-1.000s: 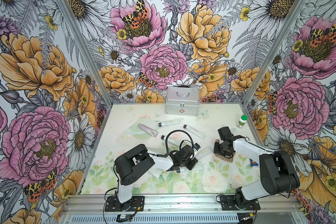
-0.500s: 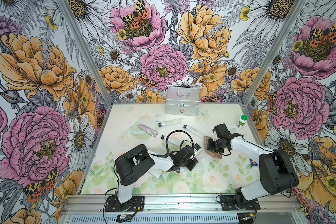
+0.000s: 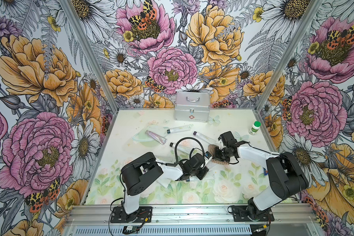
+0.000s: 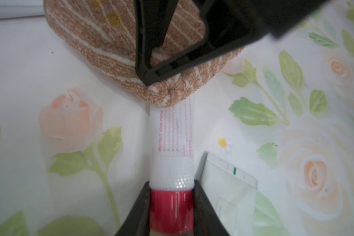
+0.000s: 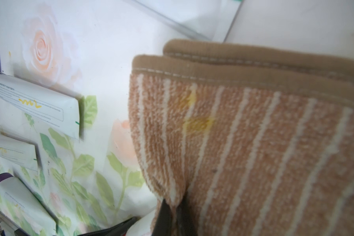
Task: Wipe the surface of the toothpaste tube
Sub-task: Wipe the dirt from the toothpaste tube.
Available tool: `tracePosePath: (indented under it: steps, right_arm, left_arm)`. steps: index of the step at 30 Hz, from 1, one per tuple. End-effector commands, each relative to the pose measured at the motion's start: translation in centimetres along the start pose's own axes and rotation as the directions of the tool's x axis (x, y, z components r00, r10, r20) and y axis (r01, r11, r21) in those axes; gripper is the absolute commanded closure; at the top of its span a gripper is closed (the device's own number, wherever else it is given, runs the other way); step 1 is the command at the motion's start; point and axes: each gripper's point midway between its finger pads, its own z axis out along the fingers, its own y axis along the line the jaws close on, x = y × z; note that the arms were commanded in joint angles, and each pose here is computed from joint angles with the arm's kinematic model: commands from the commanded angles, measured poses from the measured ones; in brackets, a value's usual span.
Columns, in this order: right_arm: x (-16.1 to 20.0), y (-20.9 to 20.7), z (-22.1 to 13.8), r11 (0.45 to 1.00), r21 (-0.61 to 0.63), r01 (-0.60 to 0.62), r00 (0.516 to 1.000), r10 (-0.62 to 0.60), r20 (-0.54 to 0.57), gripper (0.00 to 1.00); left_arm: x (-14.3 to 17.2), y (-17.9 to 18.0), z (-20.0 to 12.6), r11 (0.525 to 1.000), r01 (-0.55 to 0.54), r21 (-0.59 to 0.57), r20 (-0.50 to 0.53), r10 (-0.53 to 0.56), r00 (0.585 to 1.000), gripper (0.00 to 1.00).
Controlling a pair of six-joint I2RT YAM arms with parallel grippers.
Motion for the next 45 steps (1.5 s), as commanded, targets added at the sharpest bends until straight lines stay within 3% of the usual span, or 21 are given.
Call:
tracePosePath:
  steps: [1, 8, 24, 29, 38, 45]
  right_arm:
    - [1.2, -4.4, -0.2, 0.984, 0.174, -0.028, 1.0, 0.029, -0.008, 1.0]
    - [0.5, -6.2, -1.3, 0.976, 0.212, -0.055, 0.998, 0.049, 0.033, 1.0]
    - [4.5, -0.5, -0.5, 1.0, 0.017, 0.0, 0.997, 0.002, -0.077, 1.0]
    - [5.1, -1.7, -0.3, 0.998, 0.061, 0.001, 0.997, 0.004, -0.082, 1.0]
    - [2.1, -5.6, -0.8, 0.957, 0.288, 0.038, 0.999, -0.031, -0.028, 1.0]
    - [2.7, -3.9, -0.9, 0.978, 0.204, 0.041, 0.998, -0.032, -0.044, 1.0]
  left_arm:
    - [2.8, 0.5, 0.2, 0.999, -0.006, -0.032, -0.076, 0.004, 0.997, 0.75]
    - [3.0, 0.5, 0.3, 0.999, -0.006, -0.034, -0.08, 0.003, 0.997, 0.76]
    - [3.0, 0.7, 0.5, 0.999, -0.008, -0.039, -0.079, 0.005, 0.997, 0.76]
    - [3.0, 0.8, 0.5, 0.999, -0.009, -0.044, -0.078, 0.006, 0.997, 0.76]
    - [3.2, 0.8, 0.6, 0.999, -0.007, -0.043, -0.081, 0.003, 0.997, 0.77]
    - [3.3, 0.8, 0.7, 0.999, -0.004, -0.042, -0.079, 0.0, 0.997, 0.77]
